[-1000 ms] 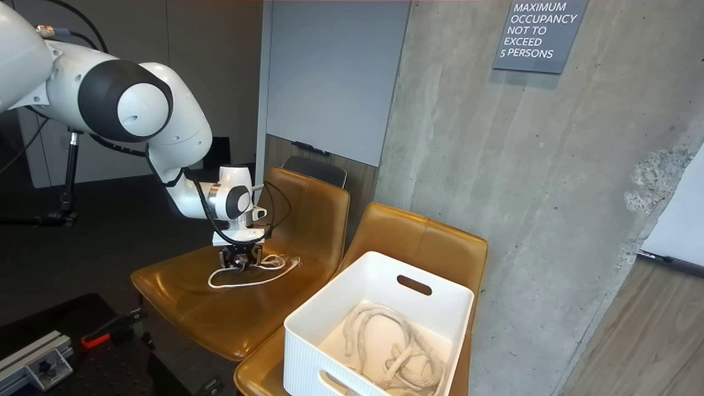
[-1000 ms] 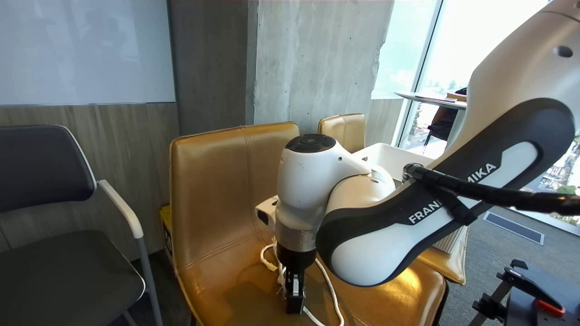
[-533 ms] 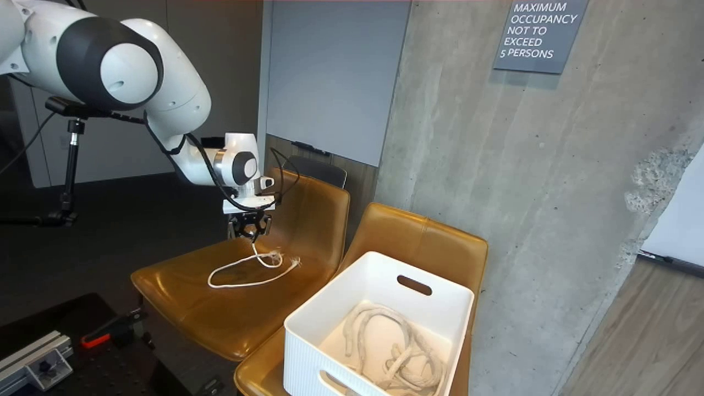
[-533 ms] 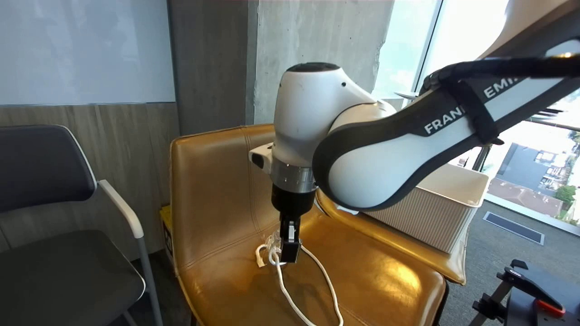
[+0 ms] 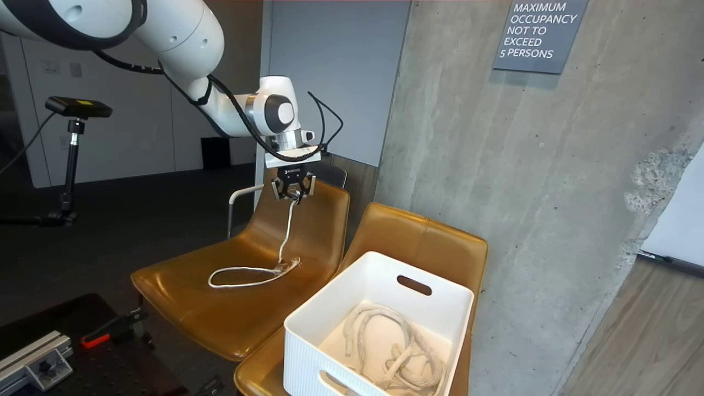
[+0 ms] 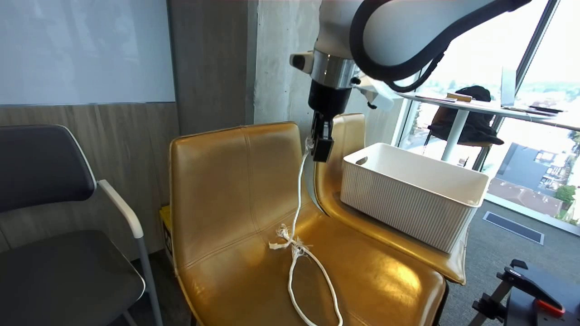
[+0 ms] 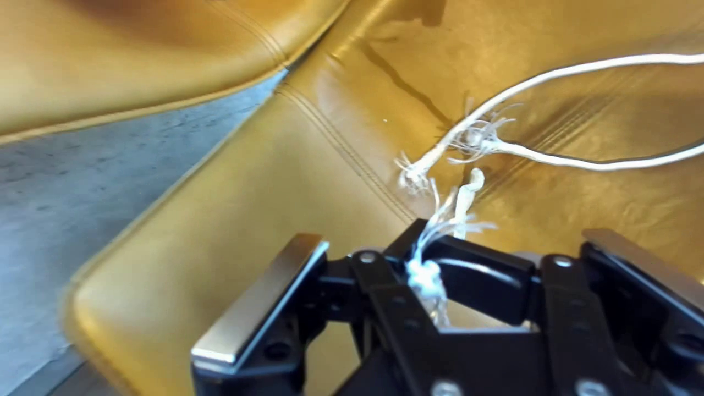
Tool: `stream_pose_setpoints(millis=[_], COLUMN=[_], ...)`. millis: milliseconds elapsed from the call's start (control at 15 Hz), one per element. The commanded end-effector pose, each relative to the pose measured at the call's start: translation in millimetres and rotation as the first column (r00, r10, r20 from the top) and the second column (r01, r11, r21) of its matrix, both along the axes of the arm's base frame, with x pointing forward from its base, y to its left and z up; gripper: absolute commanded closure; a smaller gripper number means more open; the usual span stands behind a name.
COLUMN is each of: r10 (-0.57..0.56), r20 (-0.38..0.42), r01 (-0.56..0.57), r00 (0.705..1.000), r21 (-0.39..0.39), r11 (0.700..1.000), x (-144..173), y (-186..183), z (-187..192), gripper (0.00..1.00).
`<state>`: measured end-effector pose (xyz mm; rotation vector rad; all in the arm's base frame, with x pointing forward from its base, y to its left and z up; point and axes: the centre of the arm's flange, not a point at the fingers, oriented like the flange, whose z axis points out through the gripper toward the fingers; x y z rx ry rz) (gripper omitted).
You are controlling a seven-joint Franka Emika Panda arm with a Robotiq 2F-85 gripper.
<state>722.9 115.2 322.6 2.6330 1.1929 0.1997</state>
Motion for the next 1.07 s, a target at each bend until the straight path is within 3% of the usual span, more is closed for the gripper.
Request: stream_pose_setpoints(millis=[0,267,467,667,1000], r10=[-0.027,-0.104,-0.184,-0.265,-0.387], r20=[0.059,0.146,0.17,0.136,0.023], r01=[0.03,0.116,0.203,0.278,0.388], r00=[0.998,0.984,0.968,0.955,0.922], r21=[-0.042,-0.082,-0.104,-0.083,-0.04], r11=[0.999,0.99,0.974,0.957,0.921], x=[12.2,9.8,-14.0,-42.6,-89.3], y=[-58.5,-142.1,-209.2,-266.3,-337.6], z=[83.8,172.9,206.4,197.4,118.5], gripper=[1.0,1.0,1.0,1.0,1.0])
